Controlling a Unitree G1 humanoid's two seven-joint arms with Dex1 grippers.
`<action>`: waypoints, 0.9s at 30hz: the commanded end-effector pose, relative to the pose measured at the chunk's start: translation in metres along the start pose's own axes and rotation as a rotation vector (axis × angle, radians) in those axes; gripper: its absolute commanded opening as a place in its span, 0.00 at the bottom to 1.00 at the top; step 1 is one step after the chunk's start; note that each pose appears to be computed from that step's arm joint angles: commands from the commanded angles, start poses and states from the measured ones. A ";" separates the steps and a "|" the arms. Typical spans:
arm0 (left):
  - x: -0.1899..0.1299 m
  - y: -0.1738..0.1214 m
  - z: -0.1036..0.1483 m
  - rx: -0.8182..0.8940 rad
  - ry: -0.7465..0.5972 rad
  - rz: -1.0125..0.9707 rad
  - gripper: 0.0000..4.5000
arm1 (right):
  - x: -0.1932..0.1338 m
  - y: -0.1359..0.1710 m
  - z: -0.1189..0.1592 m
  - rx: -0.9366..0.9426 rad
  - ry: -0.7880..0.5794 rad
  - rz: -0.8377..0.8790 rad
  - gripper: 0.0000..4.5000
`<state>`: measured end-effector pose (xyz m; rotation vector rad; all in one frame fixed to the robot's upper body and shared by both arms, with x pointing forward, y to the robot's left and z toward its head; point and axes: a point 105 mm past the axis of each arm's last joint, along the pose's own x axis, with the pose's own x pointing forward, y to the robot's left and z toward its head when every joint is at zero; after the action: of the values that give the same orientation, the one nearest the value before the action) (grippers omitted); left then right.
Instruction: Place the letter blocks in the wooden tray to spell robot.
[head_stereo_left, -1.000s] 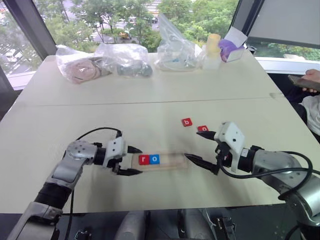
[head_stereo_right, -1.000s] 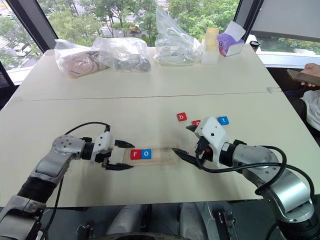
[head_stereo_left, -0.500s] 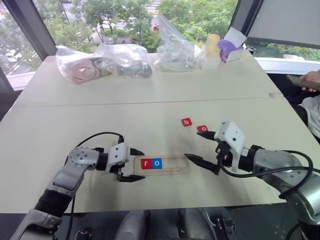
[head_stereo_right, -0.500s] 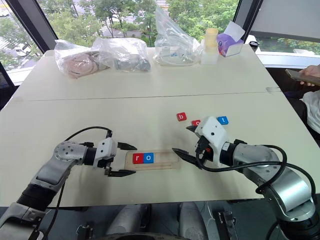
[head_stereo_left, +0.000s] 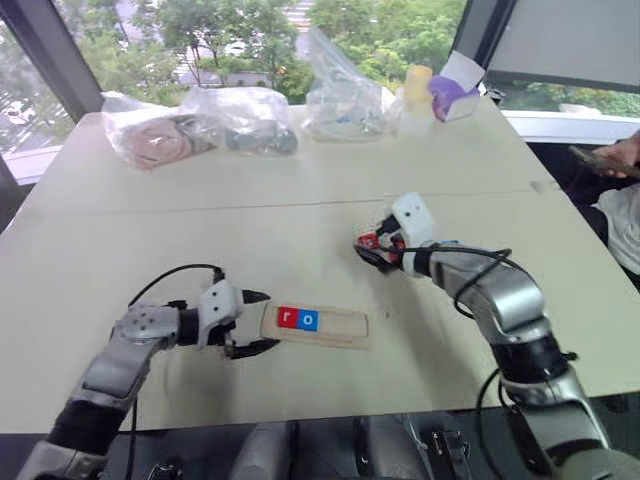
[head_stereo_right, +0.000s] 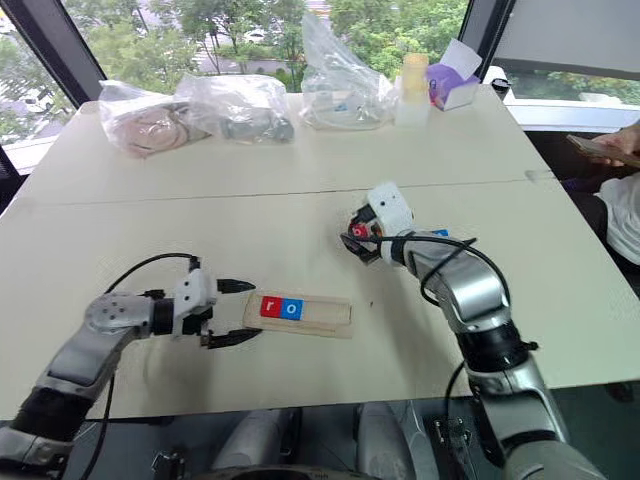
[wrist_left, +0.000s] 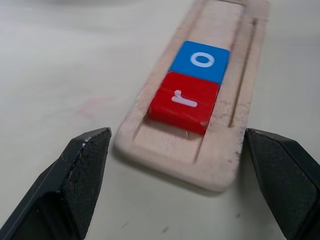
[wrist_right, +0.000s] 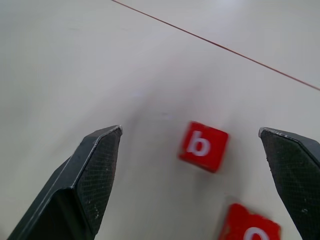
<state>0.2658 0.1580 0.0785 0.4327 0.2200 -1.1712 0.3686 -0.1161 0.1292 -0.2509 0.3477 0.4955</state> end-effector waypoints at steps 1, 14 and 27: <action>-0.014 0.000 0.015 0.021 -0.024 0.030 0.99 | 0.007 -0.005 0.001 0.007 0.013 -0.050 1.00; -0.030 -0.032 0.017 -0.067 0.001 0.011 0.99 | 0.031 0.012 -0.010 -0.032 0.071 -0.019 1.00; -0.023 -0.035 0.025 -0.085 -0.028 -0.007 1.00 | 0.021 0.006 -0.004 0.119 0.104 -0.040 0.26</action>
<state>0.2253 0.1604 0.0930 0.3349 0.2806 -1.1458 0.3832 -0.0957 0.1040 -0.1730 0.4938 0.4430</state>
